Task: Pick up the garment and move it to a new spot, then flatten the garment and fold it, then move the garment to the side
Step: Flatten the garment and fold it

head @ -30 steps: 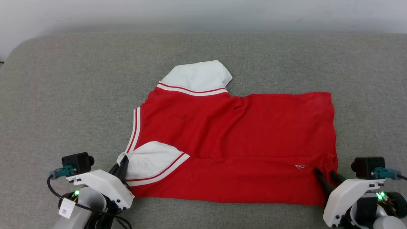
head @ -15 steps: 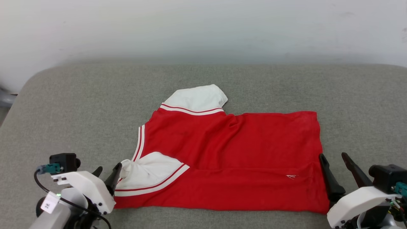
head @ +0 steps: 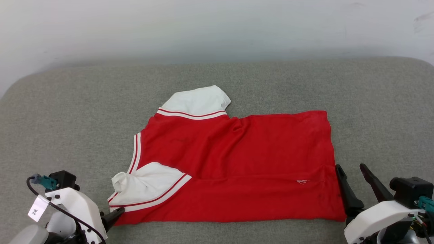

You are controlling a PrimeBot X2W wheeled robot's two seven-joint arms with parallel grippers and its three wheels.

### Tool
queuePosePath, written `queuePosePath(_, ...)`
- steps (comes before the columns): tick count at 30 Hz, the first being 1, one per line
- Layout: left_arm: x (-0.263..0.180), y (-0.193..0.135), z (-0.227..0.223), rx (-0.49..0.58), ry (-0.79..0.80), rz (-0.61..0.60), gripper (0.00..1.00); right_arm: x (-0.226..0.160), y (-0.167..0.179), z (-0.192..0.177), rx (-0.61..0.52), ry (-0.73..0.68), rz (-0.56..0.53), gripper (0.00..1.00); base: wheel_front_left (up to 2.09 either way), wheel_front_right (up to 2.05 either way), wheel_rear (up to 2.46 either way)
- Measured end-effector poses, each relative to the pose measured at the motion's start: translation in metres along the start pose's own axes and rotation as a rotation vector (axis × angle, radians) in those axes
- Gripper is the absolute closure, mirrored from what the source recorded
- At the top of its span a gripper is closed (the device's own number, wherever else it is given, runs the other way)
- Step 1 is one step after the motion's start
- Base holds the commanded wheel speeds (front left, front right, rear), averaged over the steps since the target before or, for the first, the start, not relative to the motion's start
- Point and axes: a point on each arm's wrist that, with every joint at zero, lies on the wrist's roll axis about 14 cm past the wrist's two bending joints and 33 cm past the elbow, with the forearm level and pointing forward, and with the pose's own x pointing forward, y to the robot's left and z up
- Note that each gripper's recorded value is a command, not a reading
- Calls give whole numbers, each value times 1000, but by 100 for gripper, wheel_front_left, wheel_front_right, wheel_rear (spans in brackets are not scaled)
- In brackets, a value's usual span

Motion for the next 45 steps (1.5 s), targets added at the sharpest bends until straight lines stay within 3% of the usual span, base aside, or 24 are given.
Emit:
queuePosePath(10,32,1,-26,-93,157,-17,0,13,-13,-14,24,47,-40,0,0,0,0)
queuePosePath(11,34,0,-27,-100,162,-22,4,14,-14,-14,25,46,-42,0,0,0,0)
queuePosePath(12,35,-1,-27,-103,163,-29,53,14,-15,-14,26,48,-47,0,0,0,0)
queuePosePath(13,36,-2,-27,-109,162,-37,72,13,-17,-15,31,56,-53,0,0,0,0)
queuePosePath(14,37,-2,-27,-113,159,-39,100,13,-19,-15,33,63,-57,0,0,0,0)
queuePosePath(19,38,-13,-30,-116,122,-82,100,8,-34,-18,58,130,-89,0,0,0,0)
queuePosePath(26,24,-15,-10,-69,-4,-85,100,-19,-54,-53,78,446,-130,0,0,0,0)
queuePosePath(30,13,-16,3,-47,-71,-83,100,-24,-48,-62,94,563,-106,0,0,0,0)
queuePosePath(37,12,-21,9,-18,-89,-88,100,-3,-29,-73,85,643,-45,0,0,0,0)
queuePosePath(45,24,-19,7,-20,-65,-82,100,13,-17,-113,96,783,-2,0,0,0,0)
